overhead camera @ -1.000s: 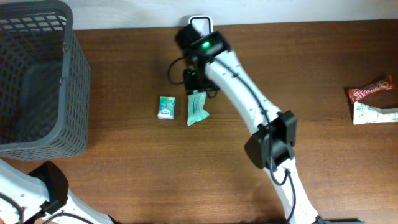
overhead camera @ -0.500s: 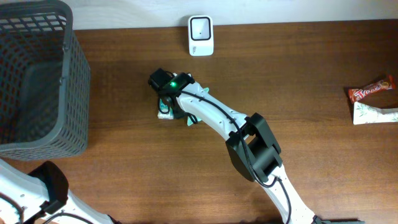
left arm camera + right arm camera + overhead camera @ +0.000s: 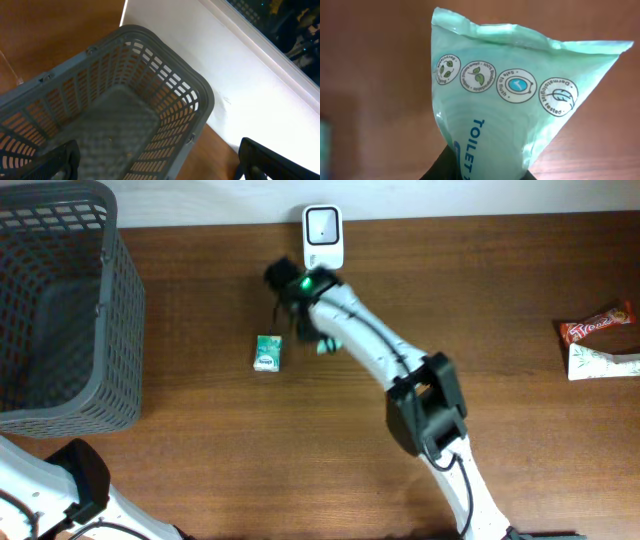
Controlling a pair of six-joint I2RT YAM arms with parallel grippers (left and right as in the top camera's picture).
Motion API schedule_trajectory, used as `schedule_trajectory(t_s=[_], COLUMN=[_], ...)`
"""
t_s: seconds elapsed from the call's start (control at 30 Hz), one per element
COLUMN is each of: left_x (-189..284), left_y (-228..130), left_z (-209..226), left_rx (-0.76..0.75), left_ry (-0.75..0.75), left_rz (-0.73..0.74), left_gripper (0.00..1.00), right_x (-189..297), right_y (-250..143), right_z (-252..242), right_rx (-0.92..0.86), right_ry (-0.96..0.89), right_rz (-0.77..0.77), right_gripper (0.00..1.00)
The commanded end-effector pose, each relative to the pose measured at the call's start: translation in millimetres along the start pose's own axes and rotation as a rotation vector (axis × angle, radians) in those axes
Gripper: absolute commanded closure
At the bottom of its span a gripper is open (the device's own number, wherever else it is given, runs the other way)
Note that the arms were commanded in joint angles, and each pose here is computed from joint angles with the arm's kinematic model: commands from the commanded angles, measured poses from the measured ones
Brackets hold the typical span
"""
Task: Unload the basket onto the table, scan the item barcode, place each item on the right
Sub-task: 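Carry the wipes pack right and drop it at the right edge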
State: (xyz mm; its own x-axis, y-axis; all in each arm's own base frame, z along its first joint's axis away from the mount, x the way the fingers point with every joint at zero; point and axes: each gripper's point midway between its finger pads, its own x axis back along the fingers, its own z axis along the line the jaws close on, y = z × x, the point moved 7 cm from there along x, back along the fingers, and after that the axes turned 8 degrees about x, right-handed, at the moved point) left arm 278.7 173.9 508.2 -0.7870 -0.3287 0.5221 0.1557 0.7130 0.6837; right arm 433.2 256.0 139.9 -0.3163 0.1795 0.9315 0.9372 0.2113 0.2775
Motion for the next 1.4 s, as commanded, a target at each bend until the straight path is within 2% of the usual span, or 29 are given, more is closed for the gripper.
schedule_trajectory(t_s=[0.0, 0.03, 0.17, 0.3, 0.47, 0.53, 0.57, 0.67, 0.77, 0.83, 0.9, 0.93, 1.0, 1.03, 1.17, 1.2, 1.23, 1.3, 1.37], left_x=[4.1, 4.1, 4.3, 4.1, 4.1, 4.1, 4.3, 4.3, 4.1, 4.1, 4.3, 4.3, 4.1, 4.3, 4.1, 4.1, 4.1, 4.3, 4.1], left_y=[0.5, 0.5, 0.5, 0.5, 0.5, 0.5, 0.5, 0.5, 0.5, 0.5, 0.5, 0.5, 0.5, 0.5, 0.5, 0.5, 0.5, 0.5, 0.5], left_z=[-0.4, -0.4, -0.4, -0.4, -0.4, -0.4, -0.4, -0.4, -0.4, -0.4, -0.4, -0.4, -0.4, -0.4, -0.4, -0.4, -0.4, -0.4, -0.4], left_rx=[-0.010, -0.010, -0.010, -0.010, -0.010, -0.010, -0.010, -0.010, -0.010, -0.010, -0.010, -0.010, -0.010, -0.010, -0.010, -0.009, -0.010, -0.010, -0.010], left_ry=[-0.006, -0.006, -0.006, -0.006, -0.006, -0.006, -0.006, -0.006, -0.006, -0.006, -0.006, -0.006, -0.006, -0.006, -0.006, -0.006, -0.006, -0.006, -0.006], left_rz=[-0.008, -0.008, -0.008, -0.008, -0.008, -0.008, -0.008, -0.008, -0.008, -0.008, -0.008, -0.008, -0.008, -0.008, -0.008, -0.008, -0.008, -0.008, -0.008], left_gripper=[0.01, 0.01, 0.01, 0.01, 0.01, 0.01, 0.01, 0.01, 0.01, 0.01, 0.01, 0.01, 0.01, 0.01, 0.01, 0.01, 0.01, 0.01, 0.01], right_x=[52.1, 61.7, 66.2, 49.7, 3.5, 2.0, 4.1, 27.1, 39.3, 27.2, 1.8, -6.7, -21.2, -26.5, -47.8, -53.9, -59.0, -61.4, -55.4], right_y=[58.7, 76.3, 123.0, 145.9, 145.7, 147.1, 148.9, 150.2, 115.0, 74.0, 12.0, -11.0, -60.0, -78.0, -128.1, -136.3, -141.6, -144.5, -142.9], right_z=[-41.7, -53.9, -66.2, -52.6, -44.2, -53.8, -62.7, -129.7, -256.3, -326.7, -396.7, -419.0, -462.1, -476.5, -504.2, -506.6, -507.8, -508.6, -508.5], right_rx=[-0.046, -0.086, -0.151, -0.159, -0.174, -0.187, -0.199, -0.278, -0.461, -0.572, -0.707, -0.785, -0.919, -0.957, -1.049, -1.061, -1.068, -1.072, -1.069], right_ry=[0.181, 0.227, 0.436, 0.480, 0.460, 0.446, 0.440, 0.382, 0.144, -0.004, -0.120, -0.149, -0.181, -0.189, -0.202, -0.203, -0.205, -0.205, -0.201], right_rz=[-0.200, -0.278, -0.492, -0.636, -0.655, -0.656, -0.662, -0.659, -0.535, -0.384, -0.153, -0.080, 0.051, 0.089, 0.200, 0.217, 0.227, 0.233, 0.225], right_gripper=[0.80, 0.76, 0.76, 0.76, 0.76, 0.78, 0.78, 0.82, 0.82, 0.83, 0.89, 0.89, 0.81, 0.81, 0.80, 0.69, 0.42, 0.40, 0.24])
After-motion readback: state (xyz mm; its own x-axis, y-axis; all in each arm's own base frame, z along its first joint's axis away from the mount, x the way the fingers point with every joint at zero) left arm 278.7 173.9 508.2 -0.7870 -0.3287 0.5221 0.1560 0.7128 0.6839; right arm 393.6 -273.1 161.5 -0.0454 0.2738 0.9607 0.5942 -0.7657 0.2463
